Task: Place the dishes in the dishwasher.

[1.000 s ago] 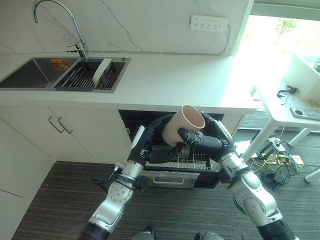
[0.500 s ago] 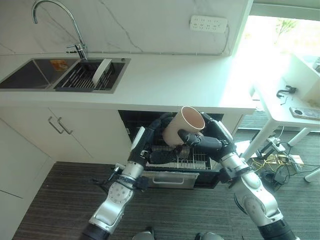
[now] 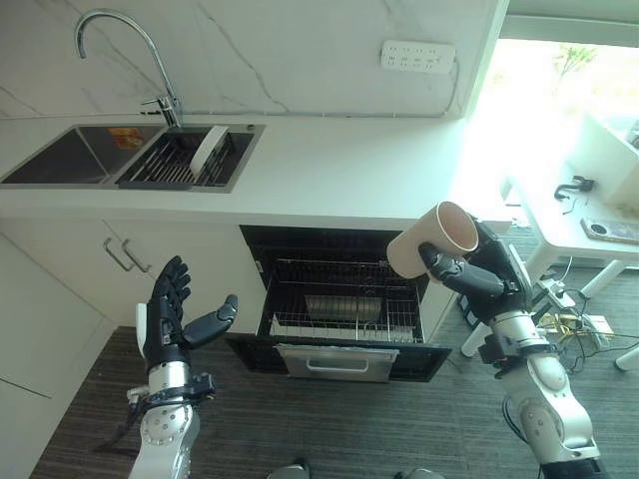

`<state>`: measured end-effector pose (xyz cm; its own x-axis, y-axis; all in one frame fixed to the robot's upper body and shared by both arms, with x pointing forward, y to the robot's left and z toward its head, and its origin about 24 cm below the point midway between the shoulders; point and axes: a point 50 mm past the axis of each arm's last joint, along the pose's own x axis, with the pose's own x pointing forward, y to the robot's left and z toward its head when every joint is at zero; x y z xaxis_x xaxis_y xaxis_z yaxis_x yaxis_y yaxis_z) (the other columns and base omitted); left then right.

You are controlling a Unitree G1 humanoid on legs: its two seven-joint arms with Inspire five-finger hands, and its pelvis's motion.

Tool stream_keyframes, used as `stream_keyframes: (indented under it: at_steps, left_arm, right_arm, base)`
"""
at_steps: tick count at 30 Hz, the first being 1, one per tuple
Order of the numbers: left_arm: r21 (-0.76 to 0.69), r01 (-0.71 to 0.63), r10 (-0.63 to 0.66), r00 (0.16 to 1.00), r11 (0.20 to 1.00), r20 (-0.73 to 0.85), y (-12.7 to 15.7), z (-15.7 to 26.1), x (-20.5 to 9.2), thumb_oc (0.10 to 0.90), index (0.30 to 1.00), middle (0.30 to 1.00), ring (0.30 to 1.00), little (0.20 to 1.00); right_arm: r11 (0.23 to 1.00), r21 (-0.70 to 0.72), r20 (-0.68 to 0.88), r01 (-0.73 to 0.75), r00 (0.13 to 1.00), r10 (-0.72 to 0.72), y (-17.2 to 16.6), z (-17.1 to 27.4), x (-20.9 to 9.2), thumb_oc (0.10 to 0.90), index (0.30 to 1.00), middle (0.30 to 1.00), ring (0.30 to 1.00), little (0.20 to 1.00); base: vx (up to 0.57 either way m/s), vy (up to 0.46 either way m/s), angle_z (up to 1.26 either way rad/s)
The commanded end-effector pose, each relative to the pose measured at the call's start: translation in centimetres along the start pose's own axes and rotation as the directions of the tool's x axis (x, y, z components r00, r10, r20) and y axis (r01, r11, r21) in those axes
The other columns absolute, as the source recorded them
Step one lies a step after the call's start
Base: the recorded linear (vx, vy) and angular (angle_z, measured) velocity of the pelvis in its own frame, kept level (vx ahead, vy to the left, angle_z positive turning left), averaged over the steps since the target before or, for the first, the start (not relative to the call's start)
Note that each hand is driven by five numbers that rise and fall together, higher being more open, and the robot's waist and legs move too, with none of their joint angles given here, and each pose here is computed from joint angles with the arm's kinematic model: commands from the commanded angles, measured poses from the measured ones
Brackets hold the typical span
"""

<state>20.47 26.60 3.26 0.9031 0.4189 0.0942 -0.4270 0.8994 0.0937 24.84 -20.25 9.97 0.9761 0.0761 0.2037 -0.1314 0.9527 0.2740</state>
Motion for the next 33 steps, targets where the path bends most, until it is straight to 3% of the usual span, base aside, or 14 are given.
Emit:
stream_keyframes:
  at_steps: [1, 4, 7, 11, 16, 27, 33]
  left_arm:
    - [-0.016, 0.102, -0.093, 0.956, 0.995, 0.28, -1.1, 5.4, 2.3, 0.8, 0.9, 0.9, 0.9, 0.9]
    - [-0.006, 0.228, -0.22, 0.945, 0.974, 0.243, -2.2, 5.3, 2.6, 0.8, 0.9, 0.9, 0.9, 0.9]
    - [0.096, 0.349, -0.362, 0.901, 0.932, 0.238, -3.8, 5.7, 2.8, 0.8, 0.9, 0.9, 0.9, 0.9]
    - [0.172, 0.457, -0.484, 0.855, 0.873, 0.187, -5.3, 6.0, 3.5, 0.8, 0.9, 0.9, 0.9, 0.9]
    - [0.376, 0.515, -0.596, 0.791, 0.77, 0.138, -6.8, 6.8, 4.5, 0.8, 0.9, 0.9, 0.9, 0.9]
    - [0.577, 0.455, -0.557, 0.831, 0.678, -0.001, -7.3, 6.3, 7.3, 0.8, 0.9, 0.9, 0.9, 0.9]
    - [0.687, 0.385, -0.467, 0.881, 0.616, -0.075, -6.1, 4.3, 8.8, 0.8, 0.9, 0.9, 0.9, 0.9]
  right_arm:
    - [0.998, -0.034, 0.331, -0.052, 0.942, 0.061, 1.7, 5.5, 1.4, 0.4, 0.3, 0.3, 0.3, 0.3]
    - [0.998, -0.044, 0.313, -0.053, 0.947, 0.064, 1.6, 5.2, 1.4, 0.4, 0.3, 0.3, 0.3, 0.3]
    - [0.996, -0.05, 0.284, -0.067, 0.955, 0.079, 1.5, 5.0, 1.6, 0.4, 0.3, 0.3, 0.3, 0.3]
    - [0.995, -0.052, 0.256, -0.079, 0.962, 0.09, 1.6, 4.6, 1.8, 0.4, 0.3, 0.3, 0.3, 0.3]
    - [0.992, -0.056, 0.227, -0.117, 0.966, 0.126, 2.0, 4.3, 2.0, 0.4, 0.3, 0.3, 0.3, 0.3]
    - [0.982, -0.057, 0.201, -0.179, 0.962, 0.187, 3.0, 4.1, 2.5, 0.4, 0.3, 0.3, 0.3, 0.3]
    - [0.976, -0.057, 0.18, -0.211, 0.959, 0.218, 3.3, 4.0, 2.7, 0.4, 0.3, 0.3, 0.3, 0.3]
  base:
    - [0.0, 0.0, 0.0]
    - [0.01, 0.003, 0.0]
    - [0.04, 0.016, -0.01]
    - [0.06, 0.025, -0.07]
    - [0.03, 0.012, -0.08]
    - [0.01, 0.007, -0.04]
    - [0.01, 0.014, -0.05]
